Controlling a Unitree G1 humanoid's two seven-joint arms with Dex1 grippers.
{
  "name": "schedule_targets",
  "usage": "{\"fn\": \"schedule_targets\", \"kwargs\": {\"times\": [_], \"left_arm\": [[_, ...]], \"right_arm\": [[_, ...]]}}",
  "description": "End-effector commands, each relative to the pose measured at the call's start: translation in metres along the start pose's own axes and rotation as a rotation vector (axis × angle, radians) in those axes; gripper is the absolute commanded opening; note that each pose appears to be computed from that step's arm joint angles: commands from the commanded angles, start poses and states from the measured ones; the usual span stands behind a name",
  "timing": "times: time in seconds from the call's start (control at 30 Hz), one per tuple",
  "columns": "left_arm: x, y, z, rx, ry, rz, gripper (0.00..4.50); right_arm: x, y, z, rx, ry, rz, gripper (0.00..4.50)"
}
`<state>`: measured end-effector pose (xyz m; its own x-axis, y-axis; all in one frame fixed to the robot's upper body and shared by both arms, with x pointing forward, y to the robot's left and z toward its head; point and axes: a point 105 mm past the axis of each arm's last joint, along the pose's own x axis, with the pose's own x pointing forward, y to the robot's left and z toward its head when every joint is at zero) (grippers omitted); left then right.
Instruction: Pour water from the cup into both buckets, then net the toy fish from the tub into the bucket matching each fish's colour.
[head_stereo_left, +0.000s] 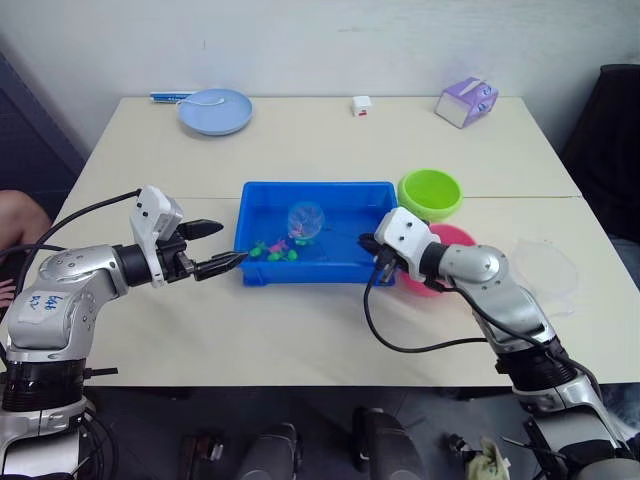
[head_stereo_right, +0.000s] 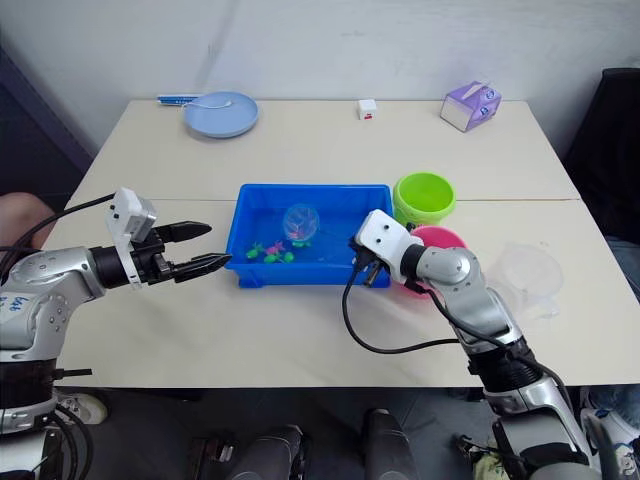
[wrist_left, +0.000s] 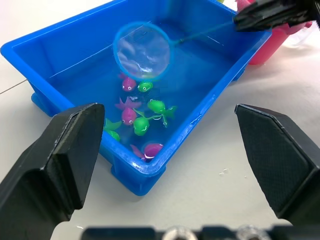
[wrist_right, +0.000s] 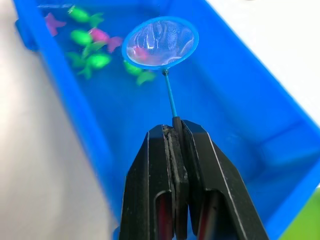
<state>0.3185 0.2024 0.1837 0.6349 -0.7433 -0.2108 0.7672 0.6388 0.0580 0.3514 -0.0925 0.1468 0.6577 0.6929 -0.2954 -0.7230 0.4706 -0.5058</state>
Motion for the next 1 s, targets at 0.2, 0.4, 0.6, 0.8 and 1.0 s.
{"fn": "schedule_targets", "kwargs": {"times": [0.2, 0.4, 0.6, 0.8, 1.0], "left_arm": [[0.001, -0.001, 0.014, 0.043, -0.039, -0.009, 4.5], [0.001, -0.002, 0.013, 0.04, -0.042, -0.008, 4.5], [0.003, -0.002, 0.012, 0.038, -0.046, -0.008, 4.5], [0.003, -0.001, 0.012, 0.04, -0.047, -0.008, 4.5], [0.003, 0.0, 0.013, 0.044, -0.05, -0.008, 4.5]], "right_arm": [[-0.011, -0.005, -0.002, -0.036, 0.033, -0.017, 0.76], [-0.019, -0.018, -0.011, -0.047, 0.075, -0.044, 0.76], [-0.014, -0.03, -0.012, -0.064, 0.085, -0.081, 0.76], [0.003, -0.025, -0.011, -0.085, 0.083, -0.054, 0.76], [0.011, -0.015, -0.005, -0.077, 0.055, -0.015, 0.76]]}}
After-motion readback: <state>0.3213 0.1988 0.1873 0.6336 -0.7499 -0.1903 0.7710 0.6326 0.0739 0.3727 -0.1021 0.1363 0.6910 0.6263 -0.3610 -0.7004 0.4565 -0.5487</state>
